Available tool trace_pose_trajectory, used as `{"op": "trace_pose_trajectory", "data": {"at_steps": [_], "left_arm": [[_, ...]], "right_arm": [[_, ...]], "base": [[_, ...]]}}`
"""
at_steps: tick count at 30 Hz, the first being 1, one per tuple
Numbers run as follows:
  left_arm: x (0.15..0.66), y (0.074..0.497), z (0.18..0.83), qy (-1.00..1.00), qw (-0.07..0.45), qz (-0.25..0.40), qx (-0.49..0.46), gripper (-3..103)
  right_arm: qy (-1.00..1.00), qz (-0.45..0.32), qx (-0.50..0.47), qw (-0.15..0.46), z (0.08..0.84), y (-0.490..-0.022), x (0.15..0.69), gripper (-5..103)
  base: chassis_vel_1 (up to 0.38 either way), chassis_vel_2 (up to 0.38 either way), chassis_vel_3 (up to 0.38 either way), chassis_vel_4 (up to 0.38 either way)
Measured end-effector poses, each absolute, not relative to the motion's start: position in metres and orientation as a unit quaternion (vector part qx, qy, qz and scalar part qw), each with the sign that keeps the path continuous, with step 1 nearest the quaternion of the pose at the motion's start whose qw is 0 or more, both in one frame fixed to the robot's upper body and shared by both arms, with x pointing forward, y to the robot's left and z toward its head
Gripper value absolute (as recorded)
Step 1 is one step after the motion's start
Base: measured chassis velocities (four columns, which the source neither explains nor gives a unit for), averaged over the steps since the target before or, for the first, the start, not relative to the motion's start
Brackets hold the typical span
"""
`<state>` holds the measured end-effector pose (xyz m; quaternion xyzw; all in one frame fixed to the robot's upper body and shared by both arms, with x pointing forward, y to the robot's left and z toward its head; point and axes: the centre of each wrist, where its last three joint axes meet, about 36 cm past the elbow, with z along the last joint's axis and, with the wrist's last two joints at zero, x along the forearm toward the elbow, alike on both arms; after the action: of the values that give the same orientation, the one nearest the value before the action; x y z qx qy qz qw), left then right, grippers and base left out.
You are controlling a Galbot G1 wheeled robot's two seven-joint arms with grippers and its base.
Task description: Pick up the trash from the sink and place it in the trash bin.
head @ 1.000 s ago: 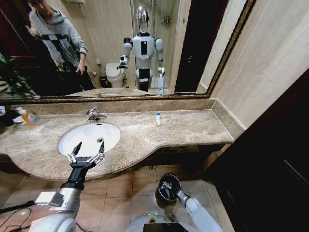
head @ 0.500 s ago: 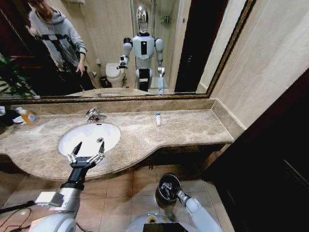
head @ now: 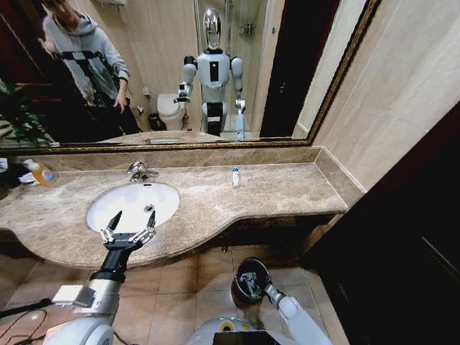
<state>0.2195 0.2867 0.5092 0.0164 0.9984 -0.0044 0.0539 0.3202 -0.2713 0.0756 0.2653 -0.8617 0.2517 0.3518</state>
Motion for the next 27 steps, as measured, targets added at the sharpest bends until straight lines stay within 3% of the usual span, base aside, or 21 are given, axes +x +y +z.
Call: {"op": "trace_pose_trajectory", "data": {"at_steps": [5, 15, 17, 18, 27], "left_arm": [[0.219, 0.287, 0.509, 0.998, 0.054, -0.004, 0.016, 100], [0.219, 0.287, 0.509, 0.998, 0.054, -0.004, 0.016, 100], [0.219, 0.287, 0.509, 0.998, 0.054, -0.004, 0.016, 100], [0.219, 0.287, 0.509, 0.998, 0.054, -0.004, 0.017, 100], [0.219, 0.287, 0.509, 0.998, 0.054, -0.004, 0.016, 100]], "right_arm": [[-0.863, 0.25, 0.262, 0.352, 0.076, -0.275, 0.316, 100], [-0.877, 0.239, 0.248, 0.337, 0.089, -0.285, 0.308, 100], [-0.929, 0.138, 0.175, 0.296, 0.138, -0.277, 0.291, 100], [-0.938, 0.124, 0.162, 0.281, 0.152, -0.277, 0.288, 100], [-0.974, 0.09, 0.097, 0.182, 0.252, -0.276, 0.265, 100]], "base": [[0.0, 0.0, 0.0, 0.0], [0.0, 0.0, 0.0, 0.0], [0.0, 0.0, 0.0, 0.0], [0.0, 0.0, 0.0, 0.0], [0.0, 0.0, 0.0, 0.0]]}}
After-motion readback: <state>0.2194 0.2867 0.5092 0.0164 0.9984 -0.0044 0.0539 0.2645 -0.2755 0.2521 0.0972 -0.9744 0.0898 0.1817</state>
